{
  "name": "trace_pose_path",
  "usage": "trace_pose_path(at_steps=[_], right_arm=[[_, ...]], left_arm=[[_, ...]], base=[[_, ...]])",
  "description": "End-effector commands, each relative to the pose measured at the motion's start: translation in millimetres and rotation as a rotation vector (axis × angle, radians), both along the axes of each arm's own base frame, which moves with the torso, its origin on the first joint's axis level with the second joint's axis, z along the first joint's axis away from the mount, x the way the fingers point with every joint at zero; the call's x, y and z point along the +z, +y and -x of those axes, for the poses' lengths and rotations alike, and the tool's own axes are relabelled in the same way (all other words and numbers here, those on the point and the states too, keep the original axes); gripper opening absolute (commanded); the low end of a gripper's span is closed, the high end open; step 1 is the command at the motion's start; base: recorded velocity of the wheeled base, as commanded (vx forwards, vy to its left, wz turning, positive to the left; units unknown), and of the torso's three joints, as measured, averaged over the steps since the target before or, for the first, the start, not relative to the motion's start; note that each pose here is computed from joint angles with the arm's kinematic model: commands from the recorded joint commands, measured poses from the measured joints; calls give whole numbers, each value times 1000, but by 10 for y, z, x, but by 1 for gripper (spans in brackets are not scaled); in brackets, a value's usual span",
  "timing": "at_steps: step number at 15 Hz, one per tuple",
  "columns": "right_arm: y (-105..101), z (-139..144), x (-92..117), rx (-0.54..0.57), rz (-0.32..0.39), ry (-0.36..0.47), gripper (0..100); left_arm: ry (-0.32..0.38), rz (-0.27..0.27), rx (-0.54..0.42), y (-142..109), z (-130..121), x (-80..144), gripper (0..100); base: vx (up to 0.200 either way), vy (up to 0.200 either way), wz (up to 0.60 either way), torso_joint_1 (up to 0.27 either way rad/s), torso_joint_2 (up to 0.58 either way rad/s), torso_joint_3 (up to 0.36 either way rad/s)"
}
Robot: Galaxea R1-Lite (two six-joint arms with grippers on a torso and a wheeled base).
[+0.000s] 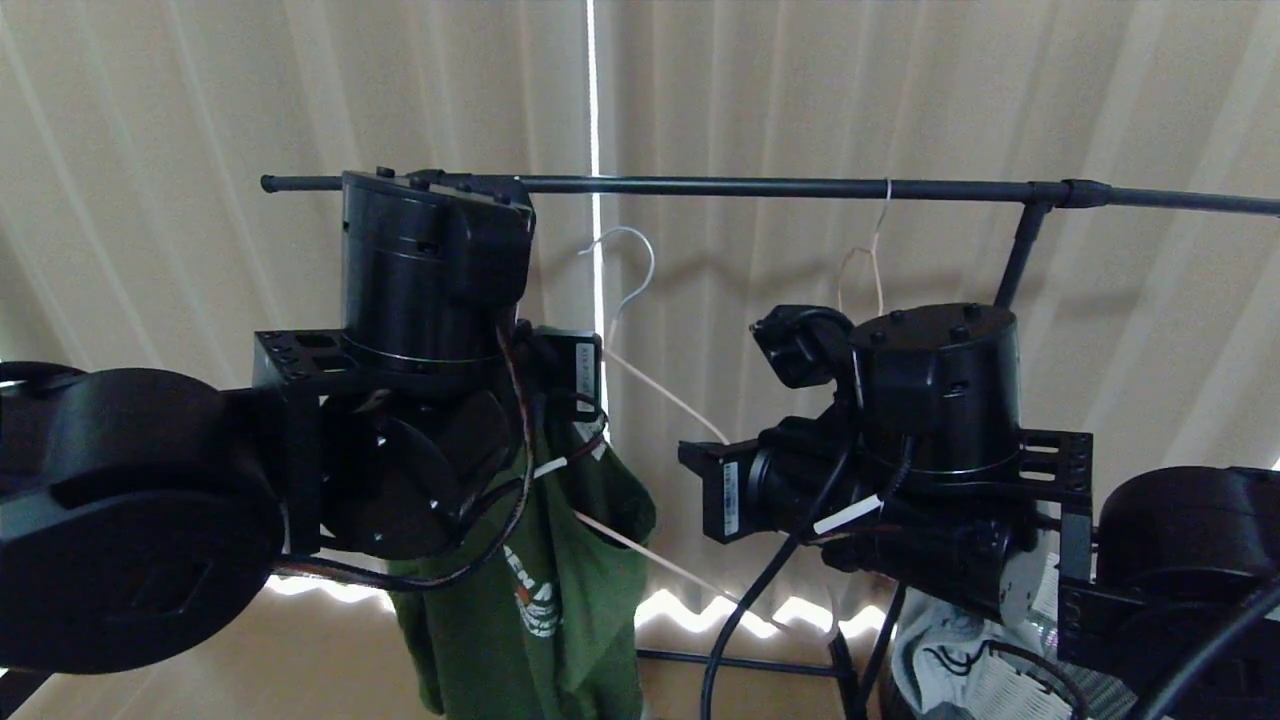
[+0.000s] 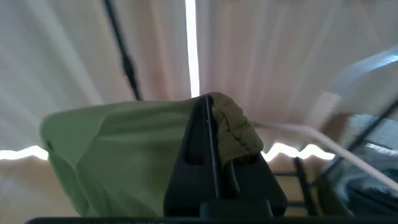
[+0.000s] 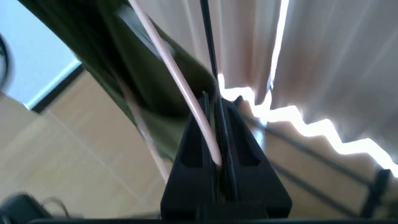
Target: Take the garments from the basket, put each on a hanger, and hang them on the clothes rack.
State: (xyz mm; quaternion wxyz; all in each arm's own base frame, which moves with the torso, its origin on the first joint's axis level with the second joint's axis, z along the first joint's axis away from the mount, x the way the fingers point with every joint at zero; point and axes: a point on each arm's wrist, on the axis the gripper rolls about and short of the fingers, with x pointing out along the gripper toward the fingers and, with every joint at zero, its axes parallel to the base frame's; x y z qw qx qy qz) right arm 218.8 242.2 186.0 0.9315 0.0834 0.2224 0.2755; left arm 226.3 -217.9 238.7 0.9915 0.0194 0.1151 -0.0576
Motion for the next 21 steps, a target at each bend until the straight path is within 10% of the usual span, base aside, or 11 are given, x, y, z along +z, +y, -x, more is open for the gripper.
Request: trace_pose_path(at_steps=[1,9,15,16,21], right_arm=[[4,16,-73,7,11,3,0],[-5,11,-108,23,28,-49,0],[-117,44,23,27,12,-157,0],[-128,54,34,27,11,-160,0],[-261,41,82,-7,9,-174,0]], left_arm=[[6,22,-45,11,28,27,0],[65,25,-336,318,287,3,0],[60,-31,-368,527,415,-37,0],[55,-29,-369,537,425,-22,100],[22,-51,-378,608,502,27,100]], base=[[0,0,0,0,0,0],[0,0,0,0,0,0],[0,0,0,0,0,0],[0,0,0,0,0,0],[0,0,0,0,0,0]])
